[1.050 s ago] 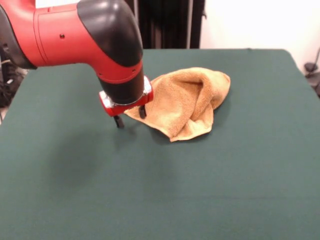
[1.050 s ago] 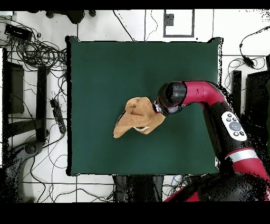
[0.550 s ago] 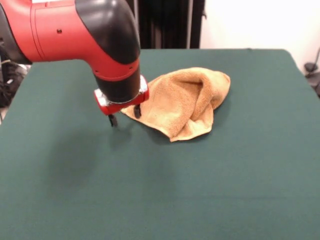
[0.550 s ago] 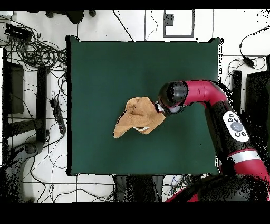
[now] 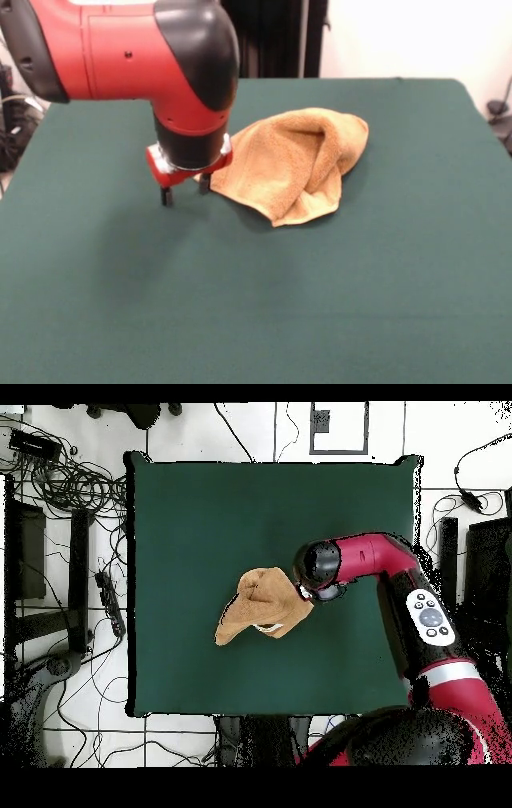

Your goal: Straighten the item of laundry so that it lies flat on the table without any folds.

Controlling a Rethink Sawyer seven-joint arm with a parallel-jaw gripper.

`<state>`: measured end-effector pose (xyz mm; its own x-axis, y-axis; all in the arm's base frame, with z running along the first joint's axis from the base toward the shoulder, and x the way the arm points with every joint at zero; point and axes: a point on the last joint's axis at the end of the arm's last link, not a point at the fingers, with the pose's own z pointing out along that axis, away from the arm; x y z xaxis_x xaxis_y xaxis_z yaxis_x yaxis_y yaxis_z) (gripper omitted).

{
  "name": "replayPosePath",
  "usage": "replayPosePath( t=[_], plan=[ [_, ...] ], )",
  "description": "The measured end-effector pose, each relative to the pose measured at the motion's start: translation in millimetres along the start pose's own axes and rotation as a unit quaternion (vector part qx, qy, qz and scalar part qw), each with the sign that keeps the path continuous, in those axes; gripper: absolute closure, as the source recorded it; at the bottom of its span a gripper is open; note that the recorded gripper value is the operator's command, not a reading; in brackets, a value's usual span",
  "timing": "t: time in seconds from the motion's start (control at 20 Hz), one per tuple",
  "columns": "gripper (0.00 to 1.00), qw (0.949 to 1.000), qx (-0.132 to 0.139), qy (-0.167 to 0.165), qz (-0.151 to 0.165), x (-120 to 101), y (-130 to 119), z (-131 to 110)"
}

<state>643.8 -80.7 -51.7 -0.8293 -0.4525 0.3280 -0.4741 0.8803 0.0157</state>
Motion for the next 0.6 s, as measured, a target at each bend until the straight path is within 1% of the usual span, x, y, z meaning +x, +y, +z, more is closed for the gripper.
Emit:
replayPosePath(
  t=[0.2, 0.4, 0.6],
  plan=[
    [0.00, 1.0000, 0.003, 0.001, -0.001, -2.0, 1.0, -0.4],
    [0.00, 0.9999, -0.009, -0.005, 0.010, -0.5, -2.9, -1.1],
    [0.00, 0.9992, -0.025, -0.018, 0.024, 2.6, -8.6, -1.9]
  ],
)
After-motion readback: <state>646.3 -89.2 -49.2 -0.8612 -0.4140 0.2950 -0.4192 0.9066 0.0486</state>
